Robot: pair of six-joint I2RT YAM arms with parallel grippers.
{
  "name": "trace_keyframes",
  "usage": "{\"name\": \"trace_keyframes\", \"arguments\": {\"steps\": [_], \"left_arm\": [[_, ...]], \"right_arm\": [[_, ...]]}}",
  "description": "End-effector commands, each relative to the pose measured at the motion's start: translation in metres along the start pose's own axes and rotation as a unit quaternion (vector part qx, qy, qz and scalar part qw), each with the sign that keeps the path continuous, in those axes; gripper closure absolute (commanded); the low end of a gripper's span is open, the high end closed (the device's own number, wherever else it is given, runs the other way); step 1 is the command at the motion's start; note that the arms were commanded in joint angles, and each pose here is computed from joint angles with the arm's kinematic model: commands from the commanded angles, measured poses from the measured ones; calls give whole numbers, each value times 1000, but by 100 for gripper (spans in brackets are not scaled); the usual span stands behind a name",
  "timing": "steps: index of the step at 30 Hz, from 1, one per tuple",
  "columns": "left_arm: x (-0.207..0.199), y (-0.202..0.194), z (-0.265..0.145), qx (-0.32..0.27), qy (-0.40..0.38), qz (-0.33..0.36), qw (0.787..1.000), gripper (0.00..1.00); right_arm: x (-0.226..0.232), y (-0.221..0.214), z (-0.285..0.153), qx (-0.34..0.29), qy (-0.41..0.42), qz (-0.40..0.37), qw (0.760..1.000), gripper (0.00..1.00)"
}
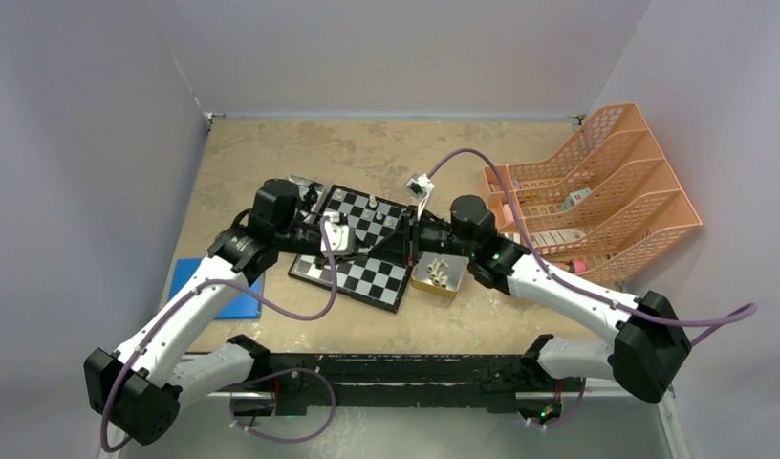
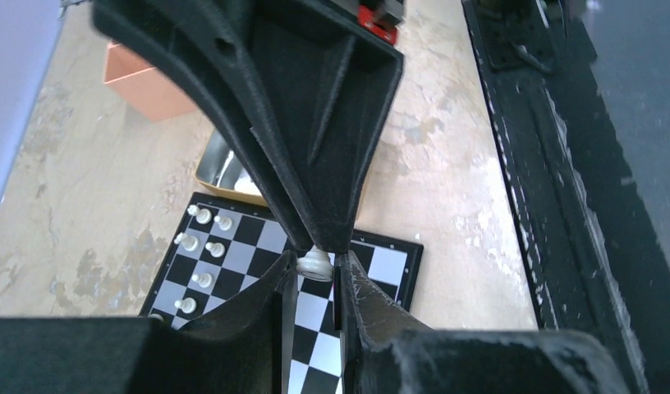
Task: Set up the chess pieces on the board
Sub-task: Place the chess piece on the chessboard.
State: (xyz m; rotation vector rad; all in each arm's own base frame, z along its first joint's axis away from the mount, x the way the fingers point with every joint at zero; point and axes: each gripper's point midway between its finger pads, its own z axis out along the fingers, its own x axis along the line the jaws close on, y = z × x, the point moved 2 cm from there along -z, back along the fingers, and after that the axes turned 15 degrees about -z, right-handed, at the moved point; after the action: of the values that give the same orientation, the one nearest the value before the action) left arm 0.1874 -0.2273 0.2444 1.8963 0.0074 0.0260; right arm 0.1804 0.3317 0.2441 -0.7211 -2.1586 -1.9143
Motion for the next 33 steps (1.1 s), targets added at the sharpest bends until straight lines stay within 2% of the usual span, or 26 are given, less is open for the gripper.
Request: {"name": "trace_keyframes", "arguments": {"steps": [1, 6, 12, 15, 24, 30, 33], "left_arm": [[6, 30, -1, -54, 36, -67, 996, 100], [-2, 31, 2, -74, 18, -118, 990, 100], [4, 22, 1, -78, 59, -145, 985, 100], [10, 13, -1, -78, 95, -159, 980, 100], [6, 33, -11, -170, 120, -159, 965, 100], [2, 44, -14, -192, 112, -154, 963, 100], [-1, 47, -13, -197, 101, -154, 963, 100]], "right_arm": [[8, 39, -6, -90, -15, -4, 996, 77], [5, 44, -6, -119, -24, 16, 992, 75], [6, 44, -9, -144, -21, 36, 989, 74], [6, 44, -11, -151, -22, 46, 987, 66], [8, 44, -16, -163, -18, 61, 985, 67], [12, 43, -14, -163, -4, 72, 984, 58], [16, 44, -14, -167, 12, 76, 983, 63]]}}
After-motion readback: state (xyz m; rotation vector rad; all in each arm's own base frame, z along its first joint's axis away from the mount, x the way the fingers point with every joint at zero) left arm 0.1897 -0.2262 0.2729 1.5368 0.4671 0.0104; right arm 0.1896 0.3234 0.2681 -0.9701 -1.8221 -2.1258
